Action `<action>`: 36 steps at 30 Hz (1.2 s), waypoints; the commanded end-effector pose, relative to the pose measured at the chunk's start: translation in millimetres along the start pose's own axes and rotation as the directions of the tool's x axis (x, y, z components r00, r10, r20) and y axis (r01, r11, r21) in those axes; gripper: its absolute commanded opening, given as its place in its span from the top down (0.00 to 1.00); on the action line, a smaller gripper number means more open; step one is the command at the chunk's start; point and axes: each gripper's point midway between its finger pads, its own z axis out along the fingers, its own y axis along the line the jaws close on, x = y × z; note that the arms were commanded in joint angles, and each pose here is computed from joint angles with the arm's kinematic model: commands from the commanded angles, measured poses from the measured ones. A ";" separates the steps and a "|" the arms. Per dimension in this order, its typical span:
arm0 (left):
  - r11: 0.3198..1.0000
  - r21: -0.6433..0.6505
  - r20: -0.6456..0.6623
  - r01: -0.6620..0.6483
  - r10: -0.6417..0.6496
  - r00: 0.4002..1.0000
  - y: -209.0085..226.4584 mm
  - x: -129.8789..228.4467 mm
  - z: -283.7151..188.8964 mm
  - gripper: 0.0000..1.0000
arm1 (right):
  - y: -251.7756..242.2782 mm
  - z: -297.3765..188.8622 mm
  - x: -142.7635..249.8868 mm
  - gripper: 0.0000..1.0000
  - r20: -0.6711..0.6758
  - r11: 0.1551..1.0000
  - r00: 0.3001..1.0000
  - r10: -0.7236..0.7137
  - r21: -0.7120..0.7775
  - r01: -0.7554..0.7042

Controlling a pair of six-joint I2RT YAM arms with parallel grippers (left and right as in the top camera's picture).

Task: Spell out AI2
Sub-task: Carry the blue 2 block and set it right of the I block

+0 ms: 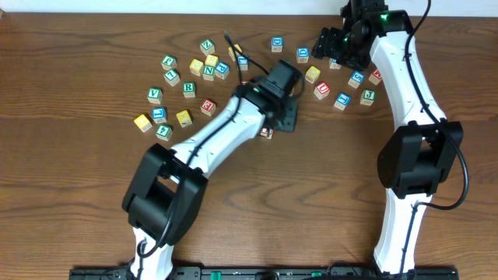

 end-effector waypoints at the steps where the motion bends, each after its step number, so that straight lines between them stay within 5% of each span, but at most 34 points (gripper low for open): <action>1: 0.997 -0.074 -0.008 -0.006 0.005 1.000 7.8 8.2 16.5 0.67 | 9.1 -23.0 -9.3 0.18 0.051 1.000 0.998 -0.024 -0.018 0.025; 11: 0.995 -0.094 -0.068 -0.029 0.023 0.997 8.1 27.8 59.4 0.67 | 9.5 -22.8 -7.6 0.18 0.045 1.000 0.999 -0.025 -0.017 0.026; 25: 0.996 -0.083 -0.042 -0.029 0.025 0.999 5.1 21.8 60.6 0.66 | 9.6 -22.8 -7.6 0.18 0.045 1.000 0.999 -0.025 -0.017 0.026; 26: 0.996 -0.083 -0.042 -0.029 0.025 0.999 5.1 21.8 60.6 0.54 | 9.6 -22.8 -7.6 0.18 0.045 1.000 0.999 -0.025 -0.017 0.026; 28: 0.996 -0.083 -0.043 -0.029 0.025 0.999 5.2 21.8 60.6 0.49 | 9.6 -22.8 -7.6 0.17 0.045 1.000 0.999 -0.025 -0.017 0.026; 36: 0.997 -0.077 -0.028 -0.031 0.029 0.999 4.9 15.9 56.6 0.47 | 9.6 -22.8 -7.6 0.16 0.045 1.000 0.999 -0.024 -0.017 0.025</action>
